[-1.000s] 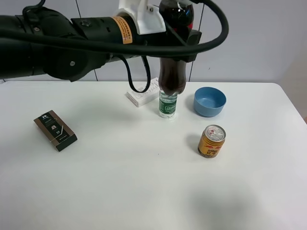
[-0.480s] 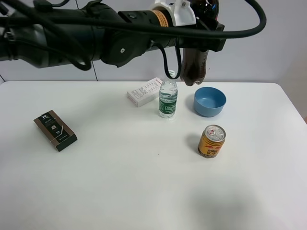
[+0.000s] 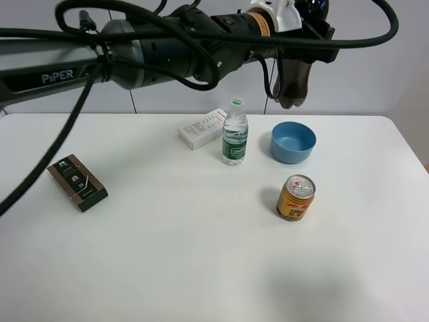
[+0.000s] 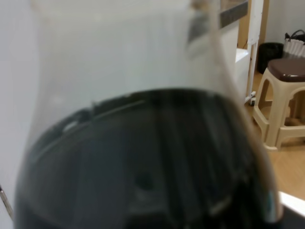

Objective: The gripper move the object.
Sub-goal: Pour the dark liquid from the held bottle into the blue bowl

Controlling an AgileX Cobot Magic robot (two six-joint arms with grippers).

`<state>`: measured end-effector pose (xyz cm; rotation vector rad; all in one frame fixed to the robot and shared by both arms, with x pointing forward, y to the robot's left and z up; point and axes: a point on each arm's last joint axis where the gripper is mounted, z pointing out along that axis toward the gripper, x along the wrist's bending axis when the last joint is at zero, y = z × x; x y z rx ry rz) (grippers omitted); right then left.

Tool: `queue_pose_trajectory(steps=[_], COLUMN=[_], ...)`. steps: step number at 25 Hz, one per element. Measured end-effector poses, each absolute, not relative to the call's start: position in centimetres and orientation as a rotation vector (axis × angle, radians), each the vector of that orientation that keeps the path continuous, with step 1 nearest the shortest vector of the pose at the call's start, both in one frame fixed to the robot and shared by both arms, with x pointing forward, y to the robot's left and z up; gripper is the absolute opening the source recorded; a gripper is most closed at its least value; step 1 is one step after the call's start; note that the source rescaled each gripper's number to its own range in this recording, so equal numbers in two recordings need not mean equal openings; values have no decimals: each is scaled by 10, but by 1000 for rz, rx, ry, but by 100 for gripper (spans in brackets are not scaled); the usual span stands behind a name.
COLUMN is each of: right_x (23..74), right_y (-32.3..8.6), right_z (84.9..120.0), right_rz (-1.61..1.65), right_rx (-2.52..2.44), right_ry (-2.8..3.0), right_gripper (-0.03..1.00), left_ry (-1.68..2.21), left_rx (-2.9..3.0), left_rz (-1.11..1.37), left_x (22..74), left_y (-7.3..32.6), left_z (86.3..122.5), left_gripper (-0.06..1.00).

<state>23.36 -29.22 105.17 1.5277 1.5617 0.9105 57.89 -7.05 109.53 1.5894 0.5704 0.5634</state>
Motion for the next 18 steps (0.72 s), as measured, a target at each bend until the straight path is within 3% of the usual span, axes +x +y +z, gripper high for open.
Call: queue_pose_trajectory(steps=[18], right_x=[234], right_y=[-292], right_z=[1052], right_rz=[910], right_rx=[1528], right_ry=[1562], right_gripper=[100], left_ry=[591], left_rx=[1623], left_rz=[554], left_x=[618], left_y=[-110], left_z=[1031], left_gripper=[1])
